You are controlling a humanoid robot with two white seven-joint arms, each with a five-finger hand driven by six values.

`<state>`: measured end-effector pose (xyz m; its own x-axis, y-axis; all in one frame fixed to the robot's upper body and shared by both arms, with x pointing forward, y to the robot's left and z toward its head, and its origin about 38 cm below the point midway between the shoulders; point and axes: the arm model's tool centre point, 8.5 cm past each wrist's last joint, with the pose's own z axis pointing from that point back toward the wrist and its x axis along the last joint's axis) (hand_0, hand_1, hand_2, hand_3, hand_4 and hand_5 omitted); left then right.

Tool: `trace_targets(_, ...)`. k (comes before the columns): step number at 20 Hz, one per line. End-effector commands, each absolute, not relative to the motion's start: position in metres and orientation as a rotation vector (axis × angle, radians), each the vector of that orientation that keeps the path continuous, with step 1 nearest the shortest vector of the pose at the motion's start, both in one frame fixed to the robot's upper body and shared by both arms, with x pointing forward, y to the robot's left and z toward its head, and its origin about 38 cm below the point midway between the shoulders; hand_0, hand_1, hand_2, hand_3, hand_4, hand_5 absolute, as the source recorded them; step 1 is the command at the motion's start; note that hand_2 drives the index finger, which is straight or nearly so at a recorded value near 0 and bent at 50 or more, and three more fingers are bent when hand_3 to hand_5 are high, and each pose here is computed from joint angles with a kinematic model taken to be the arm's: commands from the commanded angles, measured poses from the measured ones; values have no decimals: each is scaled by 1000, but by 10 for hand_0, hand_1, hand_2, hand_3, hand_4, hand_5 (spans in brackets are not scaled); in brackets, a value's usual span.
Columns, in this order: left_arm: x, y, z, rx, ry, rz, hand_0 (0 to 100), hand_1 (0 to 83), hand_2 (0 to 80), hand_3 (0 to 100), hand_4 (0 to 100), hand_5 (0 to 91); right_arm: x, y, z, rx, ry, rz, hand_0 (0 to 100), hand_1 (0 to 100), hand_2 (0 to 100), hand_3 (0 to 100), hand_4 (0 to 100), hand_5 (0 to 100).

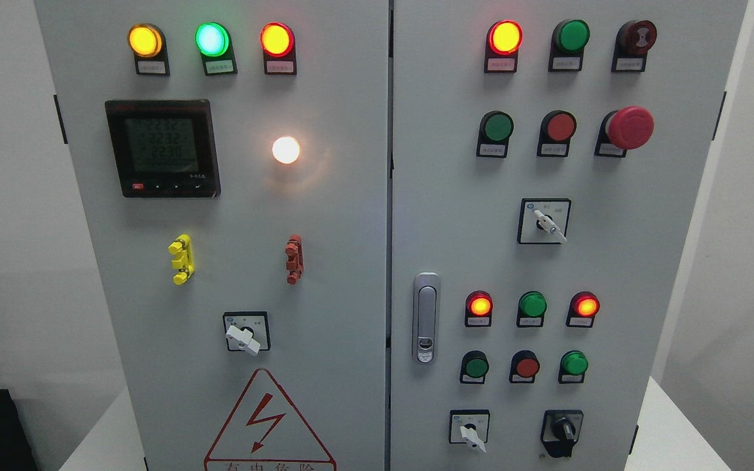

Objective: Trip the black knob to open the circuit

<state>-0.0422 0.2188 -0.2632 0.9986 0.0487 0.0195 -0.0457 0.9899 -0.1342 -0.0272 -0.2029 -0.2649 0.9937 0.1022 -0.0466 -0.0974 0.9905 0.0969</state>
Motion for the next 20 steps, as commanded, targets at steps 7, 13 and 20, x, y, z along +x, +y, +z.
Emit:
trace_targets(7,-42,219,-263,-134,-21,24,120,389,0,0,0,0,-28,-202,-265,97,50,98,0,132,0,0,0,179)
trace_targets(13,-43,219,-263,-134,-19,25,120,389,0,0,0,0,-20,-203,-264,96,-7,94,0,130,0,0,0,159)
trace_targets(20,-42,219,-263,-134,-21,24,120,389,0,0,0,0,12,-211,-253,76,-190,75,0,111,0,0,0,95)
